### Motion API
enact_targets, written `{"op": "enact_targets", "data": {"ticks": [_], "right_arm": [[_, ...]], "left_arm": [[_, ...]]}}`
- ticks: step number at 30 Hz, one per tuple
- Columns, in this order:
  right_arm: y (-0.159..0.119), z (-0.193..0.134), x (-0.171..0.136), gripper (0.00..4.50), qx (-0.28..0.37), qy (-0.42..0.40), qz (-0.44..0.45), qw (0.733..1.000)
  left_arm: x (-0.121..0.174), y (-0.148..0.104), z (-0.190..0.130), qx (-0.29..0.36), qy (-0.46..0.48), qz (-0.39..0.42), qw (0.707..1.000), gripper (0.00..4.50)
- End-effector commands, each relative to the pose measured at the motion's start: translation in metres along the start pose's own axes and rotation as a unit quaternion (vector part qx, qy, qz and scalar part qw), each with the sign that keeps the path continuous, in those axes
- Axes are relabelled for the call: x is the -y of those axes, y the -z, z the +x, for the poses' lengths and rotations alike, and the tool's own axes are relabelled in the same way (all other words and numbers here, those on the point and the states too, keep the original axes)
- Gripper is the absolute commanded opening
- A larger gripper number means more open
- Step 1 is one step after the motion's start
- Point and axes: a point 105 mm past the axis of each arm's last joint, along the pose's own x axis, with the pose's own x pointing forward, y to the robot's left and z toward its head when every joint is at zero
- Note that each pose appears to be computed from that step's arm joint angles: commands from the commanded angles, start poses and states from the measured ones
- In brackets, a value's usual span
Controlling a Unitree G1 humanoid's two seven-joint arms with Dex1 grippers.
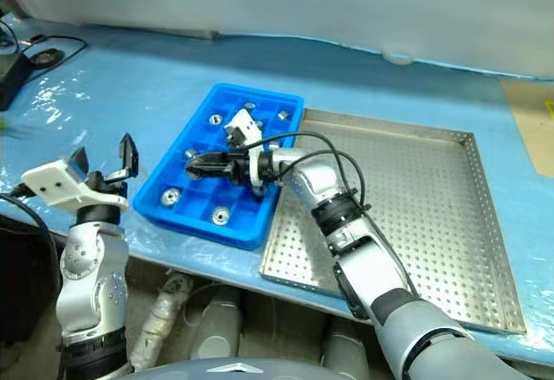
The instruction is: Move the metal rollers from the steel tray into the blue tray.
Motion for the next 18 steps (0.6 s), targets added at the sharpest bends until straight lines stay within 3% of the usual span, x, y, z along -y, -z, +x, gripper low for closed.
{"op": "enact_targets", "data": {"ticks": [1,10,14,17,18], "right_arm": [[-0.013,0.003,0.011,1.2,0.024,0.031,-0.021,0.999],[0.006,-0.001,0.023,1.2,0.002,0.058,-0.018,0.998],[0.009,-0.007,0.023,2.52,0.0,0.054,-0.009,0.998],[0.003,-0.011,0.022,3.53,0.012,0.051,-0.021,0.998],[-0.002,-0.012,0.022,3.53,0.026,0.052,-0.021,0.998]], "left_arm": [[-0.009,-0.016,-0.003,0.028,-0.01,0.003,1.0,4.5],[-0.003,-0.005,0.002,0.007,0.005,-0.013,1.0,4.5],[0.008,-0.002,0.008,0.004,0.021,-0.031,0.999,4.5],[0.038,-0.012,0.02,0.021,0.09,-0.039,0.995,4.5],[0.047,-0.015,0.024,0.025,0.111,-0.039,0.993,4.5]]}}
